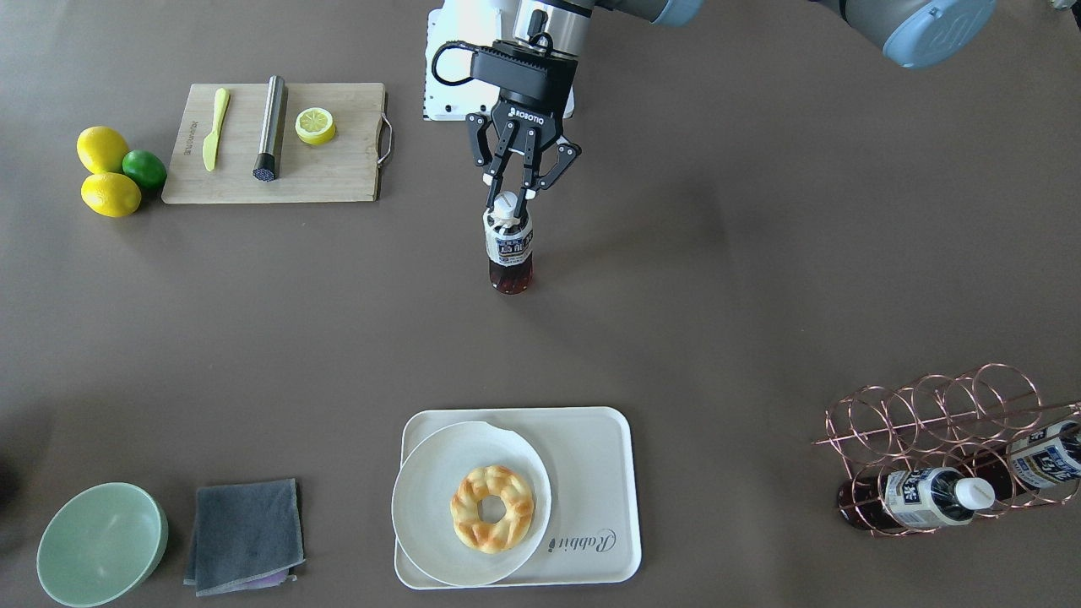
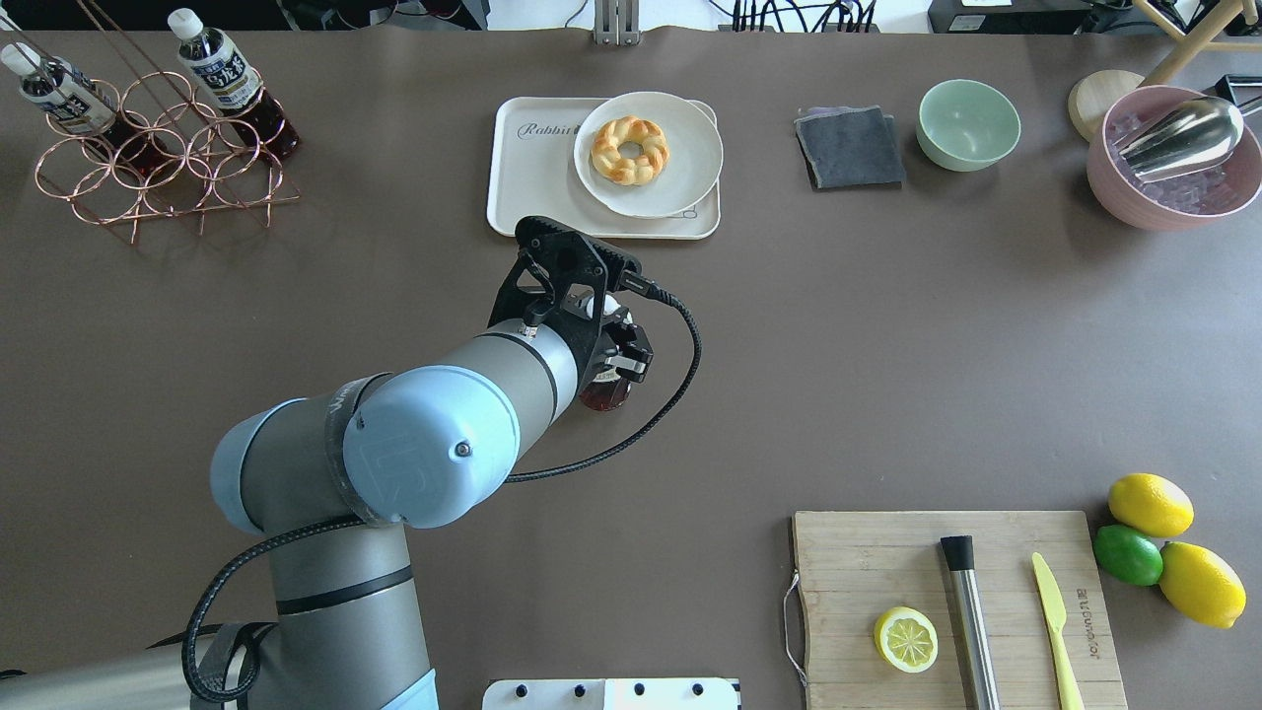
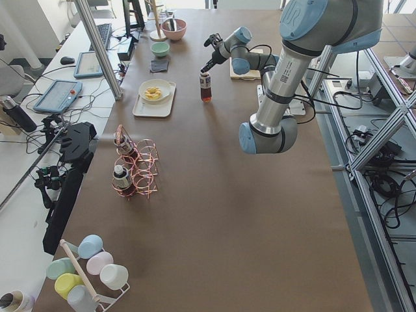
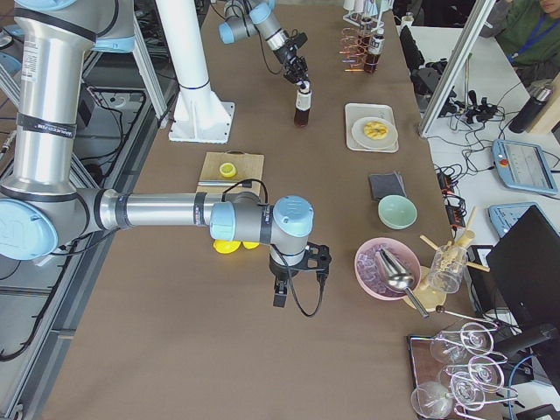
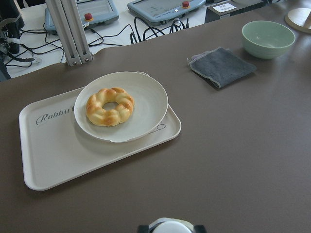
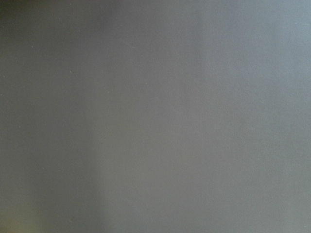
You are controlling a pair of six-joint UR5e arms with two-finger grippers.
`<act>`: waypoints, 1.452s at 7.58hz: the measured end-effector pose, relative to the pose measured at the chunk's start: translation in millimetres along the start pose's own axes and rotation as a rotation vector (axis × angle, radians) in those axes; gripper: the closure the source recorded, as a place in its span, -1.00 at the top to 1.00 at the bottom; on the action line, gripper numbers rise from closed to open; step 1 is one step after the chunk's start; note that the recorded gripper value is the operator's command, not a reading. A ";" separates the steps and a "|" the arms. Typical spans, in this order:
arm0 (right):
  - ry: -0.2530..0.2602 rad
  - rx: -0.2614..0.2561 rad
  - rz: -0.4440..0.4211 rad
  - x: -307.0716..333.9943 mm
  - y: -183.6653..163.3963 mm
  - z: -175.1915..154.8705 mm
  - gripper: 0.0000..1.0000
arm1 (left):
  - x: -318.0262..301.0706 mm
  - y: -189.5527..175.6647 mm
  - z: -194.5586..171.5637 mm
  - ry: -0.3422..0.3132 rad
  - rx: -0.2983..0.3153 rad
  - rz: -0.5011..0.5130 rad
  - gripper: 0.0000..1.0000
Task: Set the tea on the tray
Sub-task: 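Lower the tea bottle onto the table in front of the tray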
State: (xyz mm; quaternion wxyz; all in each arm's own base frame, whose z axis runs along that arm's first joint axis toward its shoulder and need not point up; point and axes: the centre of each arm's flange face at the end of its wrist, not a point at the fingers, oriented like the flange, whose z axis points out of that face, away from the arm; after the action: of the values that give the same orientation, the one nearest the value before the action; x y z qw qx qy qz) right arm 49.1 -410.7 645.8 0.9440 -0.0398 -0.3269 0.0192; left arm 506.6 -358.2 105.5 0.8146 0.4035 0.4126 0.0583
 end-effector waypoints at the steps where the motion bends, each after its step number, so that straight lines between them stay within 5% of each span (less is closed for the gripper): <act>1: 0.000 0.000 0.000 0.2 0.2 0.1 1.00 | 0.6 1.3 0.2 -0.002 0.001 0.000 -1.00; 7: 0.000 -0.001 0.000 -0.1 0.3 0.3 1.00 | 3.6 4.6 -0.3 -0.008 0.010 0.001 -1.00; 8: 0.000 -0.001 0.000 0.0 0.3 0.3 1.00 | 3.6 4.6 -0.3 -0.008 0.010 0.001 -0.36; 9: 0.000 -0.001 0.000 0.0 0.3 0.4 1.00 | 3.6 4.4 -0.6 -0.007 0.011 0.001 0.55; 10: 0.000 -0.001 0.000 -0.1 0.3 0.4 1.00 | 3.6 4.0 -1.3 -0.006 0.011 0.006 0.92; 11: 0.000 -0.001 -0.001 -0.1 0.3 0.5 1.00 | 3.7 2.9 -2.5 -0.002 0.012 0.009 0.93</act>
State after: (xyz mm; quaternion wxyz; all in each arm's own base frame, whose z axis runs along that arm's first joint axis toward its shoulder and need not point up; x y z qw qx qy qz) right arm 48.7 -410.4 646.1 0.9440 -0.0403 -0.3268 0.0187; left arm 507.9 -353.1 104.4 0.8123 0.4104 0.4103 0.0587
